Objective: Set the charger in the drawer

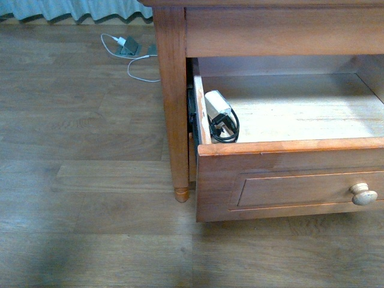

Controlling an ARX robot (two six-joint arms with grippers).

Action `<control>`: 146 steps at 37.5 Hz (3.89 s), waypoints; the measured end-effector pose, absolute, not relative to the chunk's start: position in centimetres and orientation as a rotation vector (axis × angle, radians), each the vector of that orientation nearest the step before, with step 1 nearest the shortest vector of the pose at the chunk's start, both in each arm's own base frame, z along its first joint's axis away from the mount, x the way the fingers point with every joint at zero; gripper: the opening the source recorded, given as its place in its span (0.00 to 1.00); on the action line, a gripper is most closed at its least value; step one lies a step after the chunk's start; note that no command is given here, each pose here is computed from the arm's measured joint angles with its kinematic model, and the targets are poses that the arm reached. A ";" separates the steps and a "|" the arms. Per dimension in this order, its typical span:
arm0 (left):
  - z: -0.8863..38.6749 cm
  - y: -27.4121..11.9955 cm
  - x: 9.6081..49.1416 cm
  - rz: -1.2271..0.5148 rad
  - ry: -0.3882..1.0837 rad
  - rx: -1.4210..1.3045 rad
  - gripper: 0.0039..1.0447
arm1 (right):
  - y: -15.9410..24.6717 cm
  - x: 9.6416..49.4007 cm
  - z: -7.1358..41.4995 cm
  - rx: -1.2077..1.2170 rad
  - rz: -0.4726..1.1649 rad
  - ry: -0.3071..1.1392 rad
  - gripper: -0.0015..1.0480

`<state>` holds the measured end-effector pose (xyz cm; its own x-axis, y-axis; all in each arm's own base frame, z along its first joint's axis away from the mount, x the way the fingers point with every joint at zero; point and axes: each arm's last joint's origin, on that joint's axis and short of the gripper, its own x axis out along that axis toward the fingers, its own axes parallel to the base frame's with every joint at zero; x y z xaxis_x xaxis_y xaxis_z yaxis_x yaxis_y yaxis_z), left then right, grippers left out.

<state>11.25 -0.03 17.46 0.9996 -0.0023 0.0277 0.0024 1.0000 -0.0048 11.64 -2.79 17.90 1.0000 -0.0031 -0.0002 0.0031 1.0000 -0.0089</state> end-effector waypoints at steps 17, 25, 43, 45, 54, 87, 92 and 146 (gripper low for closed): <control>17.1 0.0 9.7 -0.003 -0.018 -0.004 0.04 | -2.8 11.6 17.9 -0.009 -0.003 0.000 0.91; 17.1 0.0 9.7 -0.003 -0.019 -0.005 0.10 | -2.8 11.6 17.9 -0.005 0.000 0.008 0.91; 17.1 0.0 9.7 -0.003 -0.019 -0.004 0.96 | -1.0 14.4 14.9 -0.039 0.192 0.622 0.91; 17.1 0.0 9.7 -0.003 -0.020 -0.004 0.95 | -0.8 15.2 14.9 -0.052 0.200 0.627 0.91; 17.1 0.0 9.7 -0.003 -0.020 -0.004 0.94 | 1.2 19.0 14.6 -0.073 0.220 0.642 0.91; 17.1 0.0 9.7 -0.003 -0.019 -0.004 0.94 | 6.7 31.9 10.6 0.007 0.065 0.526 0.91; 17.1 0.0 9.7 -0.003 -0.019 -0.004 0.94 | 7.1 33.6 10.4 0.028 0.037 0.486 0.91; 17.1 0.0 9.7 -0.003 -0.019 -0.004 0.94 | -2.1 13.3 19.9 0.076 0.011 0.117 0.80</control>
